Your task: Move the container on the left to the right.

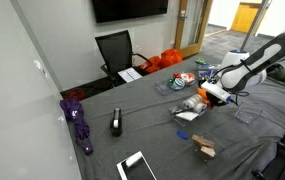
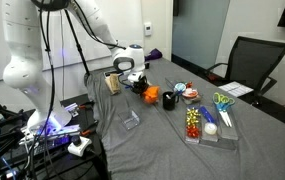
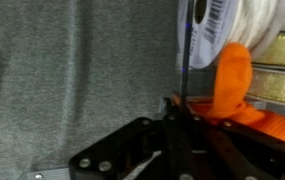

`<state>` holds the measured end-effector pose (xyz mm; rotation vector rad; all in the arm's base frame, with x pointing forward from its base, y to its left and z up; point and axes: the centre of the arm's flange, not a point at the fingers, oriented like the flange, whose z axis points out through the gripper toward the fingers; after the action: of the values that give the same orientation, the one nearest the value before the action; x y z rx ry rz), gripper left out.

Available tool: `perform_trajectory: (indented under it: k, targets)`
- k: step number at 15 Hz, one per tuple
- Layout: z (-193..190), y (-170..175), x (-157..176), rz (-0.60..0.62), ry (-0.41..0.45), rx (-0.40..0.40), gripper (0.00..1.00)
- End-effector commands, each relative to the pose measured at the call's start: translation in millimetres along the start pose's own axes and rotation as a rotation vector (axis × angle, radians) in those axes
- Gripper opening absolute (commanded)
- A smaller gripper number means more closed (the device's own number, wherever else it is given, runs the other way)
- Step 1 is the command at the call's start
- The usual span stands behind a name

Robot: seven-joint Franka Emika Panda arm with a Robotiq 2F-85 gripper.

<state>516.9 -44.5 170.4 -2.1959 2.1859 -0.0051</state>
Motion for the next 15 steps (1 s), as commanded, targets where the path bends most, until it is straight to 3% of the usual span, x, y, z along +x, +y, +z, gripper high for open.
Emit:
perform_trajectory:
  k: [1,8,15]
  targets:
    - [-17.9,18.0,12.8,-0.039,-0.034,0.032,0.01]
    - [-14.1,38.4,27.1,-0.097,-0.030,0.011,0.01]
    - [-19.0,43.2,35.0,-0.070,-0.056,0.023,0.01]
